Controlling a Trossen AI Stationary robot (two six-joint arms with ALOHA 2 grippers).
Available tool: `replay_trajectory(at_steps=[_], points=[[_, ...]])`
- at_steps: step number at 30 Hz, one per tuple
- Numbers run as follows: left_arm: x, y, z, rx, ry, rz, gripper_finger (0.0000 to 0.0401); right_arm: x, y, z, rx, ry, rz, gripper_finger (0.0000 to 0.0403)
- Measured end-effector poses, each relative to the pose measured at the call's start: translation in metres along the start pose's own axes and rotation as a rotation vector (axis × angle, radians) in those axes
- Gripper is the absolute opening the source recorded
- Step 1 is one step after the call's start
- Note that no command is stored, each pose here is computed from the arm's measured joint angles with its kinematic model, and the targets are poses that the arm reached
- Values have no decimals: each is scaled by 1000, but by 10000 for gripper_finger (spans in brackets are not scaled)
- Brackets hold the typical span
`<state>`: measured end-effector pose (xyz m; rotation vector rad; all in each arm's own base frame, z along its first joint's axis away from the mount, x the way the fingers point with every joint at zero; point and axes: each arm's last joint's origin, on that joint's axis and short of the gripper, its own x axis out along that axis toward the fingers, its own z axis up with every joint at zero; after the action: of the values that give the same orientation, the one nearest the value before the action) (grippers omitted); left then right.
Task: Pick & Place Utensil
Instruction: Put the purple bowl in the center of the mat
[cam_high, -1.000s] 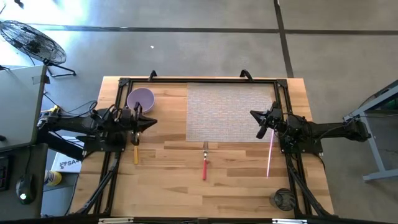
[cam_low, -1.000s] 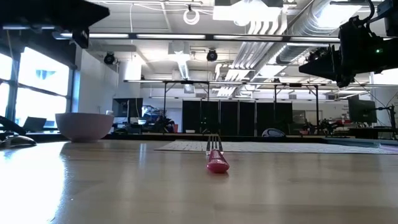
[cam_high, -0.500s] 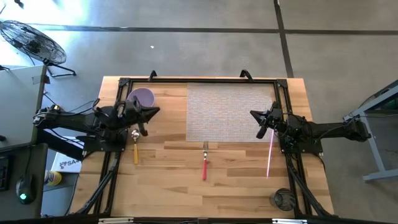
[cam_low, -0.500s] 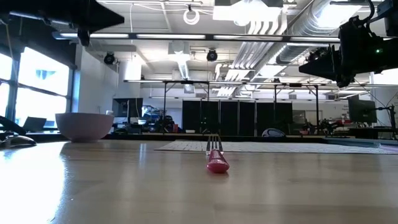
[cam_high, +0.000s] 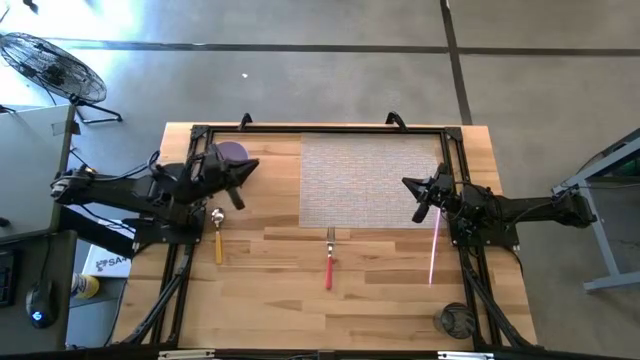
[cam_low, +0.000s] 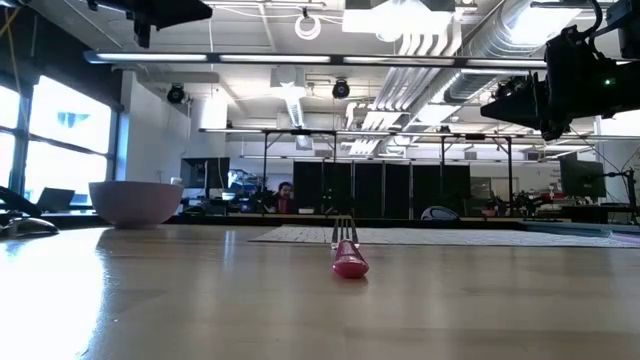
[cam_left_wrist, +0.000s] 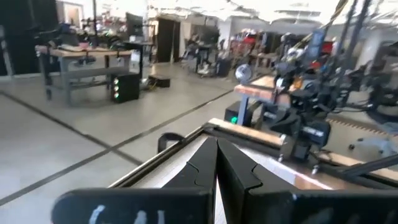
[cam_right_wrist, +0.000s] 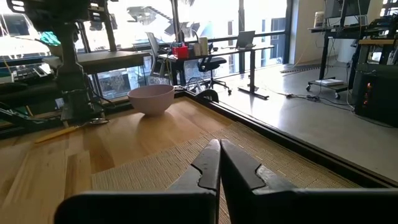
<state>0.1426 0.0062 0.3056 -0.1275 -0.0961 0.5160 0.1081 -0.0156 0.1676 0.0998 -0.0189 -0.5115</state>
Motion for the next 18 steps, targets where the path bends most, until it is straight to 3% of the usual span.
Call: replay_trajectory(at_steps=[9, 18], points=[[26, 22, -6, -179, 227, 184, 3, 0, 0, 0, 0, 0, 0, 1], [39, 48, -15, -257, 410, 120, 3, 0, 0, 0, 0, 0, 0, 2]])
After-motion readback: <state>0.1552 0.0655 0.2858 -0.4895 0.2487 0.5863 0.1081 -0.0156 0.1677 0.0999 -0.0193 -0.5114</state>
